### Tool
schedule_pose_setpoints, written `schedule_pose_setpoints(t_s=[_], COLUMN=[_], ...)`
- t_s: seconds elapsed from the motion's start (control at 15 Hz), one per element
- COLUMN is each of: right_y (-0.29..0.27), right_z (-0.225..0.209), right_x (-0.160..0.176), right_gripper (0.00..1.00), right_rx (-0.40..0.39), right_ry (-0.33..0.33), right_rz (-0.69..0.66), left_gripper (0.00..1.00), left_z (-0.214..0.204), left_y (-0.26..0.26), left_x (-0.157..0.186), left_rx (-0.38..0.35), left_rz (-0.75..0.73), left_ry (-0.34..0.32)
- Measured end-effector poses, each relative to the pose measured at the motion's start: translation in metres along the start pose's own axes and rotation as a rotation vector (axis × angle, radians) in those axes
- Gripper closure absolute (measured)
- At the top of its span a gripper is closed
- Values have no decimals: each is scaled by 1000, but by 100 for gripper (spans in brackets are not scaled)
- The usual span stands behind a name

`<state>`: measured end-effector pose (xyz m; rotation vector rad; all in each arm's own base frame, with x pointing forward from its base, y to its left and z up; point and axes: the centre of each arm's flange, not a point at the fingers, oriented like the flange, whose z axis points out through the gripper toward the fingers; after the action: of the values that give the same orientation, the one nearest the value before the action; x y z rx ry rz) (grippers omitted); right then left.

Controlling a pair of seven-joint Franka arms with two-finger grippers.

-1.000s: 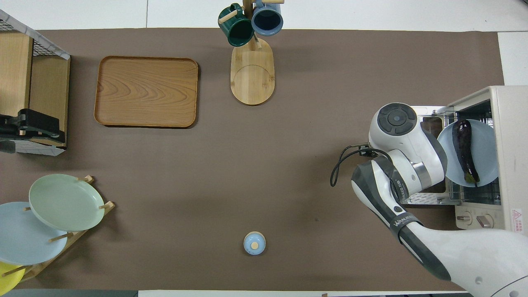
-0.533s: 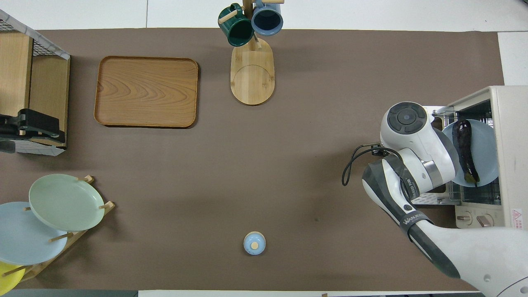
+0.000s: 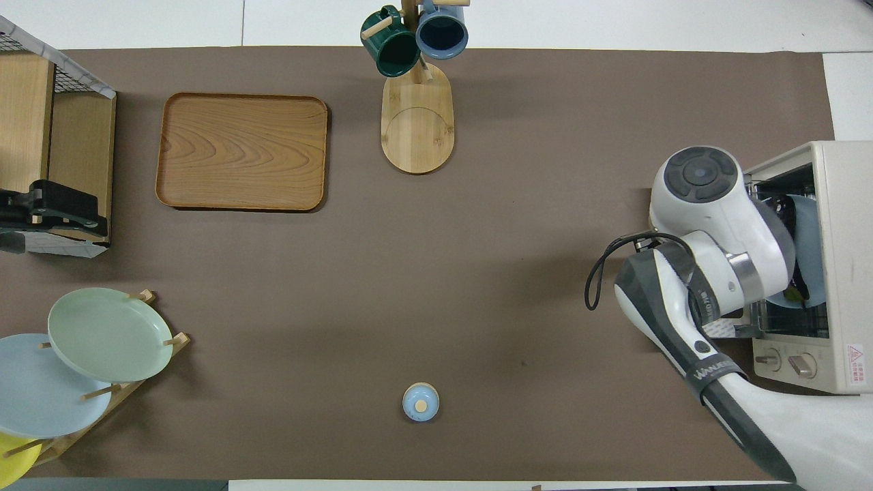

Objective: Put eggplant into oven

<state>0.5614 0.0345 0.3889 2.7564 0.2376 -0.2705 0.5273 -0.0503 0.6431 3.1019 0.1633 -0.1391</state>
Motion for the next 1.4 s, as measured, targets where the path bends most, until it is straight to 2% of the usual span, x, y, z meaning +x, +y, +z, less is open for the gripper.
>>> schedule_pose_setpoints(t_s=[0.13, 0.27, 0.4, 0.53, 0.6, 0.67, 0.8, 1.0, 1.07, 1.13, 1.2, 1.4], right_y=[51, 103, 121, 127, 130, 132, 139, 146, 145, 142, 137, 135], right_z=[-24, -26, -26, -26, -30, -37, -69, -125, -134, -139, -140, -140], right_x=[-15, -28, -33, -33, -33, -33, -34, -40, -41, -42, -41, -41], right_gripper=[99, 99, 99, 85, 85, 79, 58, 28, 20, 6, 0, 0], right_rx=[-13, -13, 51, 78, 107, 139, 212, 345, 357, 361, 361, 359], right_ry=[-9, -6, 11, 14, 12, 8, 24, 97, 109, 108, 103, 98], right_rz=[-10, -14, -9, 11, 26, 40, 70, 99, 96, 88, 79, 74], left_gripper=[0, 0, 0, 0, 0, 0, 0, 0, 0, 0, 0, 0], left_z=[0, 0, 0, 0, 0, 0, 0, 0, 0, 0, 0, 0], left_y=[0, 0, 0, 0, 0, 0, 0, 0, 0, 0, 0, 0], left_x=[0, 0, 0, 0, 0, 0, 0, 0, 0, 0, 0, 0], left_rx=[0, 0, 0, 0, 0, 0, 0, 0, 0, 0, 0, 0], left_rz=[0, 0, 0, 0, 0, 0, 0, 0, 0, 0, 0, 0], left_ry=[0, 0, 0, 0, 0, 0, 0, 0, 0, 0, 0, 0])
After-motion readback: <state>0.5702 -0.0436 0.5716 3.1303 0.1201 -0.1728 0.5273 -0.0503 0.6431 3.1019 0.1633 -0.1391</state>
